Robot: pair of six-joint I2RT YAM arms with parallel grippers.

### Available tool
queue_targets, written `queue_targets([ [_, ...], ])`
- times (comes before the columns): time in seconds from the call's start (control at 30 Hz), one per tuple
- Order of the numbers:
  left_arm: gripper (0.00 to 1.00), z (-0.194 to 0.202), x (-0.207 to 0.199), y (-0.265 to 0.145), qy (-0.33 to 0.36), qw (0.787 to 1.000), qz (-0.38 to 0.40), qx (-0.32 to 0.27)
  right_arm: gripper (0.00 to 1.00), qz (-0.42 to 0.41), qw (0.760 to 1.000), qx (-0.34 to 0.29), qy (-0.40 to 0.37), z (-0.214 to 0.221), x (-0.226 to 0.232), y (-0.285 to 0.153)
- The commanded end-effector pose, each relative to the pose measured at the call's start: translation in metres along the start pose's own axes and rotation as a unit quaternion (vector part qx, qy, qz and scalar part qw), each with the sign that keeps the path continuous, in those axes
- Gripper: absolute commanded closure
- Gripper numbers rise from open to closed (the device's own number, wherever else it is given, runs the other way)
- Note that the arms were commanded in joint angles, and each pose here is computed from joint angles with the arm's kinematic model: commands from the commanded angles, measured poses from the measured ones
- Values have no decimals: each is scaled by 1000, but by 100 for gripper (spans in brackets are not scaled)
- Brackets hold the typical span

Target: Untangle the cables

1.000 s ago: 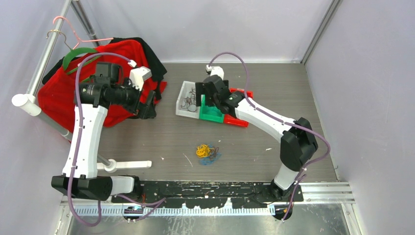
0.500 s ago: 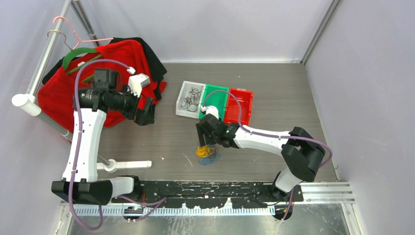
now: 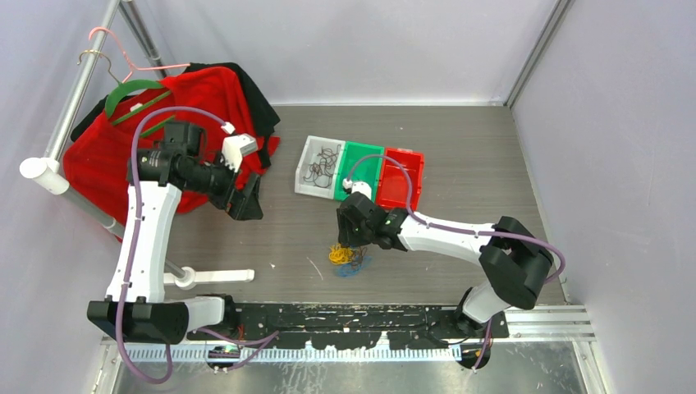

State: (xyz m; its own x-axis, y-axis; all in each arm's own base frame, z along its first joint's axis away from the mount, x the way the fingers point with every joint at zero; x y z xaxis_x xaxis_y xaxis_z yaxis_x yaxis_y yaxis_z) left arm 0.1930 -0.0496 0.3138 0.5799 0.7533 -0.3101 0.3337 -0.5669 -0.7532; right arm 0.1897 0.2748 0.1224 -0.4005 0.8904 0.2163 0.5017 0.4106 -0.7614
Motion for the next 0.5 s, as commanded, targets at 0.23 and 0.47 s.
queue_targets([
  [0.23, 0, 6, -7, -4, 23, 999, 28, 10, 21, 73, 996, -9, 52, -18, -6, -46],
  [0.47, 0, 2, -6, -7, 22, 1000, 16, 3, 37, 31, 997, 25, 68, 22, 11, -34],
])
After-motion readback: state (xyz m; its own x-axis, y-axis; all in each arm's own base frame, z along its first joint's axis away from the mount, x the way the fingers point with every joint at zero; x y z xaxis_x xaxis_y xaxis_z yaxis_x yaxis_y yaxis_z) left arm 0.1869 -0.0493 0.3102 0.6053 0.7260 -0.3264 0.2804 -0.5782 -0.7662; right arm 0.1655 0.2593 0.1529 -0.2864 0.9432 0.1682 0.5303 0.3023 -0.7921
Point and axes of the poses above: each gripper's point midway between its finger pads, its own y axis out along the fingers, its own x axis along the line the jaws close on, z = x × y, the point moved 7 cm from there along -y, back along the fingers, and after that the axes turned 6 degrees about -y, right-handed, at the moved point
